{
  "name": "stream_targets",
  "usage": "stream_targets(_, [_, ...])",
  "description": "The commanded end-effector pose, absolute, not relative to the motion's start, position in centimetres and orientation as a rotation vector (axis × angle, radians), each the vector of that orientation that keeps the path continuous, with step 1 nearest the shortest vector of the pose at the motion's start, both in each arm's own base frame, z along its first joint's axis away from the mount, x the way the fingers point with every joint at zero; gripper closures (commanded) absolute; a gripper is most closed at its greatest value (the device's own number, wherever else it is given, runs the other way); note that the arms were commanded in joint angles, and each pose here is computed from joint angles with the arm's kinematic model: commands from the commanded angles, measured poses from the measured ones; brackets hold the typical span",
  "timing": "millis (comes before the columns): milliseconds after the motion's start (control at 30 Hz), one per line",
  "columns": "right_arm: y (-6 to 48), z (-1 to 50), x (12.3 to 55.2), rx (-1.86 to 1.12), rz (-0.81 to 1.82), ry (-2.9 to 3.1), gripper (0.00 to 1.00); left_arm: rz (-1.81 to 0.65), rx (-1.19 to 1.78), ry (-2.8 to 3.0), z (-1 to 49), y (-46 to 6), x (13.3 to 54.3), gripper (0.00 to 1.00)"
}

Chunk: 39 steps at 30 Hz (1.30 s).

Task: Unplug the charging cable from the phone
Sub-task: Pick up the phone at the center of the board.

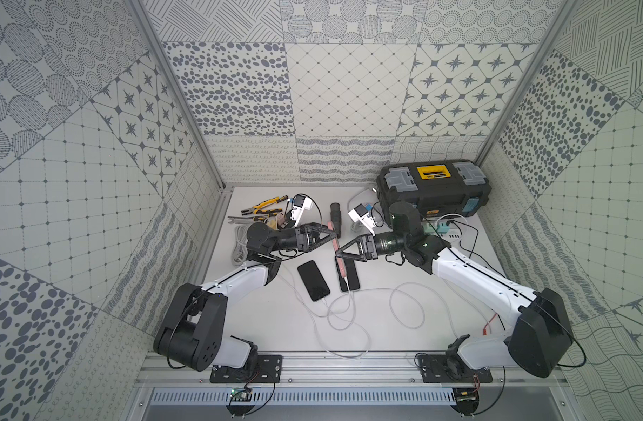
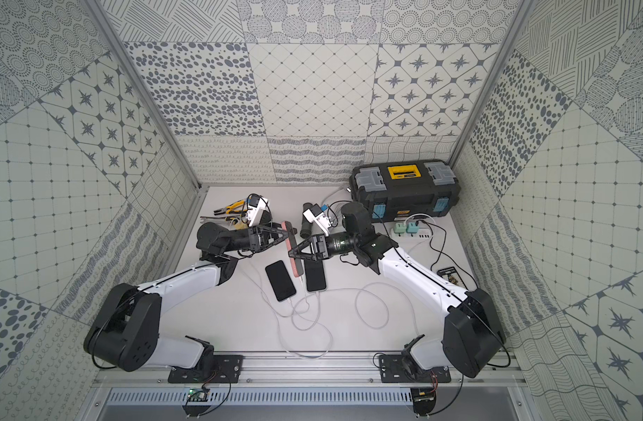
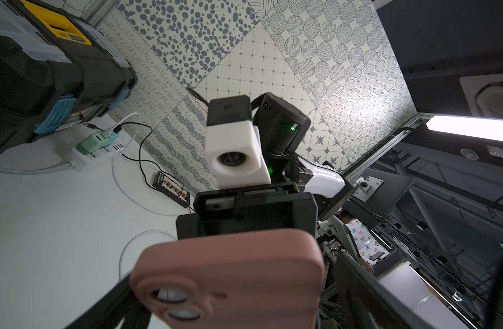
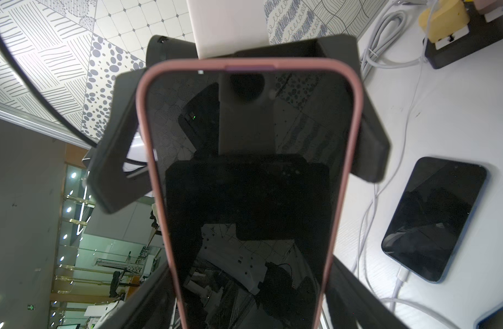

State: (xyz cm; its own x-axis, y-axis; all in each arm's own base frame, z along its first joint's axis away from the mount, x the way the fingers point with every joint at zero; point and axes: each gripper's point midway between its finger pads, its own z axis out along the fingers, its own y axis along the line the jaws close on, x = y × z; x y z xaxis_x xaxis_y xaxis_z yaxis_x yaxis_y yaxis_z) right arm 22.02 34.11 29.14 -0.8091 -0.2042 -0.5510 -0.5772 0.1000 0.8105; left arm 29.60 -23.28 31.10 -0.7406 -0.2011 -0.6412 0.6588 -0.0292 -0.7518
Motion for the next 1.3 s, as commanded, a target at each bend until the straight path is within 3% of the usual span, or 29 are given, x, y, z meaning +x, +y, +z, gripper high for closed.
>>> stream_targets(0, [34.5, 31.2, 22.4, -0.826, 1.745, 1.980, 0.36, -1.809, 0.573, 1.586, 32.0, -23.5, 28.8, 0.11])
stream_targets(100, [34.5, 31.0, 22.4, -0.826, 1.740, 1.981, 0.34, -1.813, 0.567, 1.589, 32.0, -23.5, 28.9, 0.26])
stream_targets(267, [34.4, 30.7, 22.3, -0.828, 1.736, 1.988, 0.31, -1.813, 0.565, 1.587, 32.1, -23.5, 28.9, 0.39])
stream_targets(433, [34.1, 30.6, 22.0, -0.841, 1.726, 1.976, 0.18, -1.811, 0.560, 1.578, 32.4, -23.5, 29.1, 0.69])
stream_targets(567, [33.6, 30.6, 21.3, -0.853, 1.713, 1.961, 0.06, -1.802, 0.580, 1.561, 33.0, -23.5, 29.1, 0.86])
stream_targets(667, [33.1, 30.3, 20.7, -0.860, 1.707, 1.959, 0.04, -1.788, 0.607, 1.543, 33.5, -23.5, 29.0, 0.96])
stream_targets(733, [32.9, 30.0, 20.2, -0.869, 1.705, 1.957, 0.04, -1.776, 0.619, 1.535, 33.8, -23.5, 29.2, 1.00])
stream_targets(1033, [31.5, 29.5, 17.4, -0.991, 1.669, 1.854, 0.11, -1.738, 0.599, 1.533, 34.7, -22.9, 30.9, 1.00])
stream_targets(1267, [31.8, 27.5, 16.6, -1.041, 1.623, 1.851, 0.23, -1.725, 0.562, 1.529, 35.2, -22.1, 31.6, 1.00])
